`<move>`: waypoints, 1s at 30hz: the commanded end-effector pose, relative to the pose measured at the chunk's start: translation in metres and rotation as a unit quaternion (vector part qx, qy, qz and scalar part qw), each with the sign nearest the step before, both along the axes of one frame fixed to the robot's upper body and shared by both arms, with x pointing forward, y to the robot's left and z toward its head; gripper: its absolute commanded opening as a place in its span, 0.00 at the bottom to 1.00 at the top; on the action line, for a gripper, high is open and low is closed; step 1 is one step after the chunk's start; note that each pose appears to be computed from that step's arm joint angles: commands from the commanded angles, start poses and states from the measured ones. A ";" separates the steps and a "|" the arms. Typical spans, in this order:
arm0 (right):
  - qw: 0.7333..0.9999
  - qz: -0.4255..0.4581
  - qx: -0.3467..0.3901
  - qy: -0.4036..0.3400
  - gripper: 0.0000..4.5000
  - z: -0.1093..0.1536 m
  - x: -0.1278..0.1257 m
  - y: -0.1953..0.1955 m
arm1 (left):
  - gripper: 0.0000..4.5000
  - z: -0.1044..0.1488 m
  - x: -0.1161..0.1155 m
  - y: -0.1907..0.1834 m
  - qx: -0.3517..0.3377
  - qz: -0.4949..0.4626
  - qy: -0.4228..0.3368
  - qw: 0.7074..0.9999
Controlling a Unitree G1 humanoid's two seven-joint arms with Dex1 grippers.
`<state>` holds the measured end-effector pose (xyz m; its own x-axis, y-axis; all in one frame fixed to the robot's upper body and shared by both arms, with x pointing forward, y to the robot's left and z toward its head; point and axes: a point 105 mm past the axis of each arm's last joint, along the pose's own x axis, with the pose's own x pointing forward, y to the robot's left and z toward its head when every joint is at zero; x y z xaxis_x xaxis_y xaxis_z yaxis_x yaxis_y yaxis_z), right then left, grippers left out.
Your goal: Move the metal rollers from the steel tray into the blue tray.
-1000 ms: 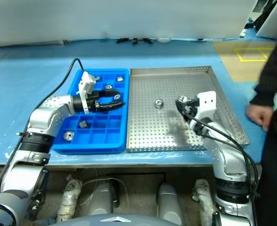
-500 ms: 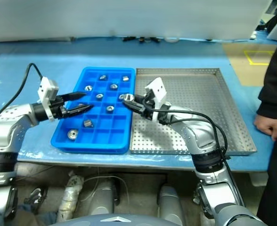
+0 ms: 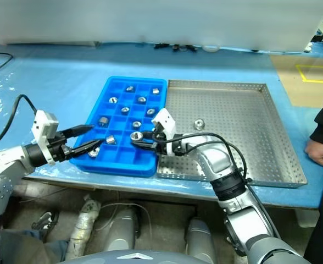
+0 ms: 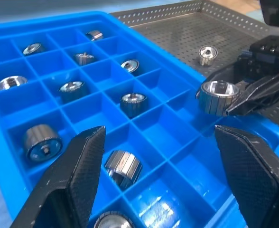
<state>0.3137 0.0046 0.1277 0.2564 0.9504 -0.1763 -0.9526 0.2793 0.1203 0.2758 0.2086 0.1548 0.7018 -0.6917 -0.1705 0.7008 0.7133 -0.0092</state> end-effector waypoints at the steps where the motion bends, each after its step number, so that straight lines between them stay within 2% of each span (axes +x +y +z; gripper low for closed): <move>1: 0.999 0.034 0.014 -0.012 0.39 0.009 -0.008 0.012 | 0.85 0.009 -0.006 0.004 0.004 0.009 -0.016 1.000; 7: 0.996 0.086 0.021 0.033 0.39 0.004 -0.022 0.023 | 0.85 0.005 -0.004 0.006 0.002 0.013 -0.006 1.000; 17: 0.993 0.099 0.022 0.065 0.39 -0.006 -0.021 0.036 | 0.85 0.006 0.001 0.004 0.002 0.007 -0.010 1.000; 18: 0.992 0.101 0.023 0.066 0.52 -0.006 -0.021 0.036 | 0.85 0.007 0.002 0.004 0.002 0.007 -0.011 1.000; 21: 0.994 0.084 0.017 0.067 0.71 -0.007 -0.015 0.035 | 0.85 0.008 0.003 0.002 0.001 0.003 -0.013 1.000; 27: 0.999 0.034 -0.004 0.004 0.71 0.002 0.002 0.017 | 0.85 0.010 0.012 -0.012 -0.012 -0.021 -0.021 0.999; 30: 1.000 0.004 0.013 -0.024 0.71 0.022 0.010 -0.006 | 0.85 0.015 0.022 -0.031 -0.031 -0.050 -0.029 0.998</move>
<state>0.3204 0.0066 0.1230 0.2213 0.9503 -0.2188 -0.9563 0.2555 0.1422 0.2957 0.1873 0.1618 0.6614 -0.7409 -0.1170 0.7429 0.6685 -0.0336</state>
